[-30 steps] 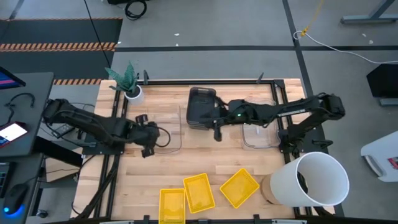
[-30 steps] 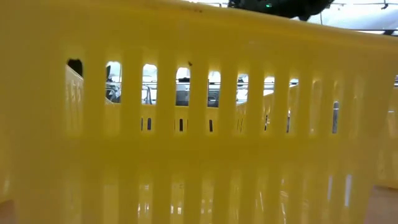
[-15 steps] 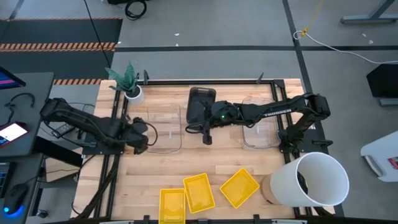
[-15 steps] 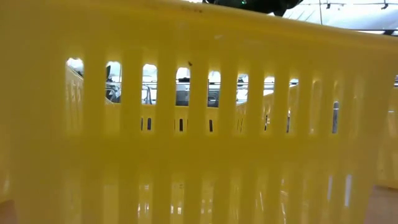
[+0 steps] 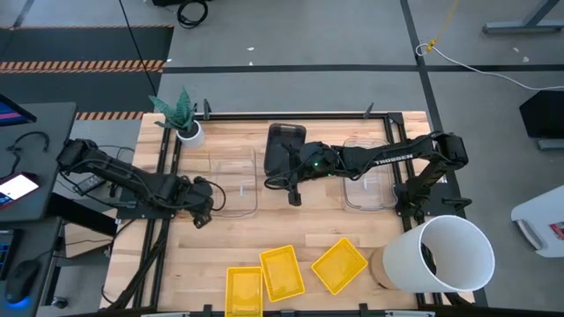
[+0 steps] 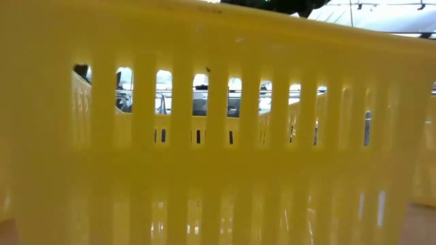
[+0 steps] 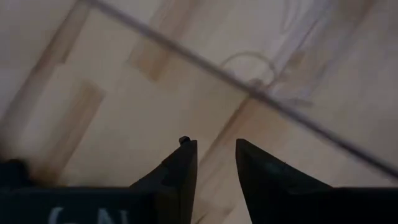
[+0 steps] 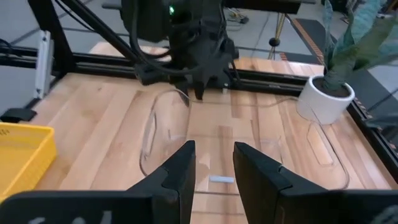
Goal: Stack baskets by color
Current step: Stack the transparent bin on top of the stacked transparent bins
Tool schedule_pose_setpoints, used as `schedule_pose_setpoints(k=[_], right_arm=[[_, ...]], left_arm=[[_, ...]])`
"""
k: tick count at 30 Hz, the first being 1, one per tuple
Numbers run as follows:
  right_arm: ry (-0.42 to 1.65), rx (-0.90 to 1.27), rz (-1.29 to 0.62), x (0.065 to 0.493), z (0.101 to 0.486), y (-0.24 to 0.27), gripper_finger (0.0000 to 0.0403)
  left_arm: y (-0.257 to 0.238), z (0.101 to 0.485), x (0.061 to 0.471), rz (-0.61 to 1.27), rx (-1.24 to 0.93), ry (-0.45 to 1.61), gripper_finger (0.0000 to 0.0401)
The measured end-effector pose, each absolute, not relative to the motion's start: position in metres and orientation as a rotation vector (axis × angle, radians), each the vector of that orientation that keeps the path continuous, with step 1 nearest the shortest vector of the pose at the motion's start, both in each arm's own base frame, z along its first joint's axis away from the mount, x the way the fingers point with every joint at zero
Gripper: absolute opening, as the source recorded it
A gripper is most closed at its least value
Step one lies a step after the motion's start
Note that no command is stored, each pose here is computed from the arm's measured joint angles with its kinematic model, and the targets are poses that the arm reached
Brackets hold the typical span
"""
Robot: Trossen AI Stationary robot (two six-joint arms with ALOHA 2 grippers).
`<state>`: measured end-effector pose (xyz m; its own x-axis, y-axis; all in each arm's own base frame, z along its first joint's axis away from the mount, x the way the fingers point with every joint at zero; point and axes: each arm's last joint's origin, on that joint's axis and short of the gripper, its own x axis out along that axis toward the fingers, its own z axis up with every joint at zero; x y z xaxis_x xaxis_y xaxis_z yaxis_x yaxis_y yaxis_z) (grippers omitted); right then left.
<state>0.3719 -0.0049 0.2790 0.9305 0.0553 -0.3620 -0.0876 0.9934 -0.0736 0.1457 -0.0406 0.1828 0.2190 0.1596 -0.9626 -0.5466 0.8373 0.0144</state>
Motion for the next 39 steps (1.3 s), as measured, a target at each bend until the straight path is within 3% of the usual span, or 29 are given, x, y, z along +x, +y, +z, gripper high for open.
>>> schedule_pose_setpoints(k=[13,22,32,39], right_arm=[[0.396,-0.069,0.113,0.371,0.276,-0.002,0.0114],[0.414,-0.056,0.152,0.375,0.27,0.011,0.0114],[0.382,-0.156,0.134,0.384,0.328,0.011,0.0114],[0.419,-0.126,0.197,0.413,0.287,0.018,0.0114]], left_arm=[[-0.045,0.192,0.173,0.374,-0.245,0.967,0.0116],[-0.044,0.197,0.174,0.348,-0.097,0.908,0.0116],[-0.037,0.232,0.153,0.344,-0.077,0.66,0.0116],[-0.039,0.211,0.143,0.323,-0.085,0.562,0.0116]])
